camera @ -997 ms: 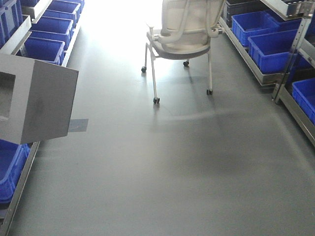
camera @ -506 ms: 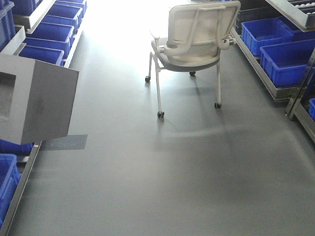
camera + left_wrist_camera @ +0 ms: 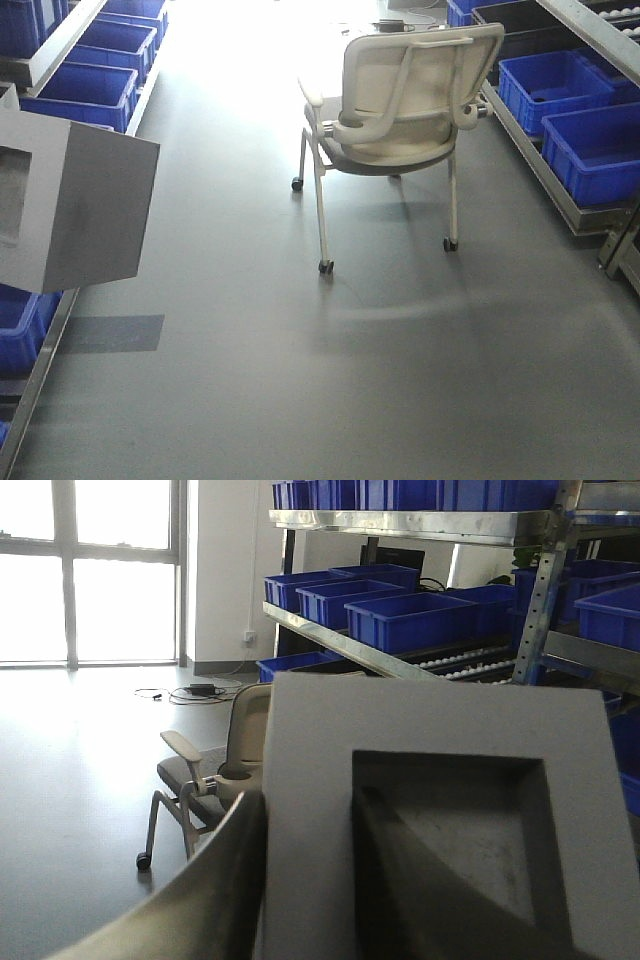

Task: Sort gray base to blue bin
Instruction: 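Drive down the aisle between the blue bin shelves toward the bin rack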

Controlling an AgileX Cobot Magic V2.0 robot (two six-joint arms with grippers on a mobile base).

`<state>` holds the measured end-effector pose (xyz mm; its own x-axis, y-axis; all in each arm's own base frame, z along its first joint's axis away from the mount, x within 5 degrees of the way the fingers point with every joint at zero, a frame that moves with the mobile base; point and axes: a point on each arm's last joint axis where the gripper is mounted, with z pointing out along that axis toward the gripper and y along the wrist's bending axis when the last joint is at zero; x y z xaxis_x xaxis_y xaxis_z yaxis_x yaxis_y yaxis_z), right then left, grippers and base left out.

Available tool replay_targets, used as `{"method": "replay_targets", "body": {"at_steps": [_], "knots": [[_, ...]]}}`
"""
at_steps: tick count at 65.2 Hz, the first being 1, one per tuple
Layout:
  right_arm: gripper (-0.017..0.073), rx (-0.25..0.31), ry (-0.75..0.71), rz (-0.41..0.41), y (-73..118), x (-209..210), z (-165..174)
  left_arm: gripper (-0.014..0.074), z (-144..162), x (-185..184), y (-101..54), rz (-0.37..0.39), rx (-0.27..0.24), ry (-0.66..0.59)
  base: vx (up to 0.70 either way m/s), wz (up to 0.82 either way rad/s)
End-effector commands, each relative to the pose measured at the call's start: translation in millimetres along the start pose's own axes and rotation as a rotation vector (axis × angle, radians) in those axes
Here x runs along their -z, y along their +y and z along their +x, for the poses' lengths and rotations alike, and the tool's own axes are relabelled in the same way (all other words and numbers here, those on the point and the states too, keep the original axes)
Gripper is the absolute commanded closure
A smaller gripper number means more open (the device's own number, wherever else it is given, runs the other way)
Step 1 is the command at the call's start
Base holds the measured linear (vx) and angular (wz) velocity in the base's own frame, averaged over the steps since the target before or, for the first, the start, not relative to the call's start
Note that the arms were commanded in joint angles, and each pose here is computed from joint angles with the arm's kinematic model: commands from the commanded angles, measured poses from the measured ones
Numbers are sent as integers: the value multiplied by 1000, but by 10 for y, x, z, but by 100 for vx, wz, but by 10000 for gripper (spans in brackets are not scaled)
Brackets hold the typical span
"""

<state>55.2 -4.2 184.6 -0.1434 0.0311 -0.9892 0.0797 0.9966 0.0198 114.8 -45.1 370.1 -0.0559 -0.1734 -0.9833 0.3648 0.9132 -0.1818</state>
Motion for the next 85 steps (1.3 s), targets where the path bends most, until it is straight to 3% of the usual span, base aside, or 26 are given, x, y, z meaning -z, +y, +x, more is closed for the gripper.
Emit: {"method": "replay_targets", "body": {"at_steps": [1, 85], "knots": [[564, 14, -71, 3, -1, -1, -63, 600, -208, 26, -30, 17, 19, -142, 35, 0], [564, 14, -71, 3, -1, -1, -63, 600, -208, 26, -30, 17, 19, -142, 28, 10]]}}
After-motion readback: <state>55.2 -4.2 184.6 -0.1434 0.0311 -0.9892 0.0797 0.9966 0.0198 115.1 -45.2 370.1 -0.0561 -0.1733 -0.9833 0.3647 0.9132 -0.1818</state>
